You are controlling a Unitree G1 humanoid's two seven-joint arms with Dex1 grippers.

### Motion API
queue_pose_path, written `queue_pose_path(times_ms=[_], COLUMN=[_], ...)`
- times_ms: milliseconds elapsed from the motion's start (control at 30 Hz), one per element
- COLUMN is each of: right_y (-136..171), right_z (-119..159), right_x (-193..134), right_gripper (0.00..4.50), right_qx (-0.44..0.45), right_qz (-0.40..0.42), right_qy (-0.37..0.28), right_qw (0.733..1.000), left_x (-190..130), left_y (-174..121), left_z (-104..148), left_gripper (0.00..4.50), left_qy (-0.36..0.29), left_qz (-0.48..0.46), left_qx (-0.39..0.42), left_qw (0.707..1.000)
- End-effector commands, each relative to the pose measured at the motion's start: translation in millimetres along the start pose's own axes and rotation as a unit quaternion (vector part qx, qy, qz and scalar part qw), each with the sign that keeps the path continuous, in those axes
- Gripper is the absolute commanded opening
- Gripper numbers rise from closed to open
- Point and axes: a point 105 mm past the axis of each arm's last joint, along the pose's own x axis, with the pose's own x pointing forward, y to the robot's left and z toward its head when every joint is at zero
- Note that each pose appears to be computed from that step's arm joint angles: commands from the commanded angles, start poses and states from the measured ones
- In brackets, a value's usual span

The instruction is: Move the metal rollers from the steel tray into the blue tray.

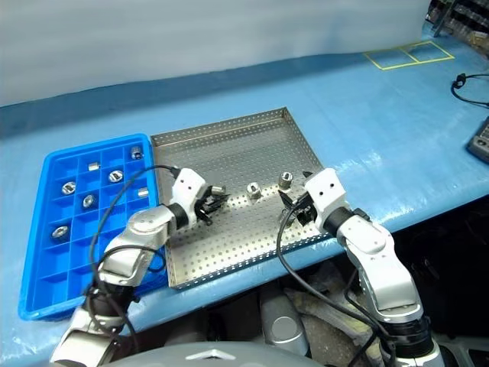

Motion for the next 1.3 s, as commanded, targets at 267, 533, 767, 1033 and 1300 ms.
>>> queue_pose_path(times_ms=[267, 533, 767, 1033, 1300], right_y=[21, 33, 34, 34, 30], right_z=[12, 17, 19, 20, 20], right_x=[22, 37, 39, 40, 38], right_gripper=[3.70, 3.70, 3.70, 3.70, 3.70], right_qx=[-0.003, -0.009, -0.015, -0.016, -0.016], right_qz=[0.076, 0.128, 0.138, 0.137, 0.122], right_qy=[-0.032, -0.040, -0.042, -0.043, -0.044], right_qw=[0.997, 0.991, 0.989, 0.989, 0.991], left_x=[-131, -189, -202, -199, -200], left_y=[75, 71, 63, 64, 69], left_z=[17, -12, -27, -39, -36], left_gripper=[1.44, 1.44, 1.44, 1.44, 3.68], left_qy=[0.046, 0.126, 0.159, 0.174, 0.184], left_qz=[0.240, 0.310, 0.316, 0.310, 0.306], left_qx=[0.057, 0.040, 0.026, 0.006, 0.020], left_qw=[0.968, 0.941, 0.935, 0.935, 0.934])
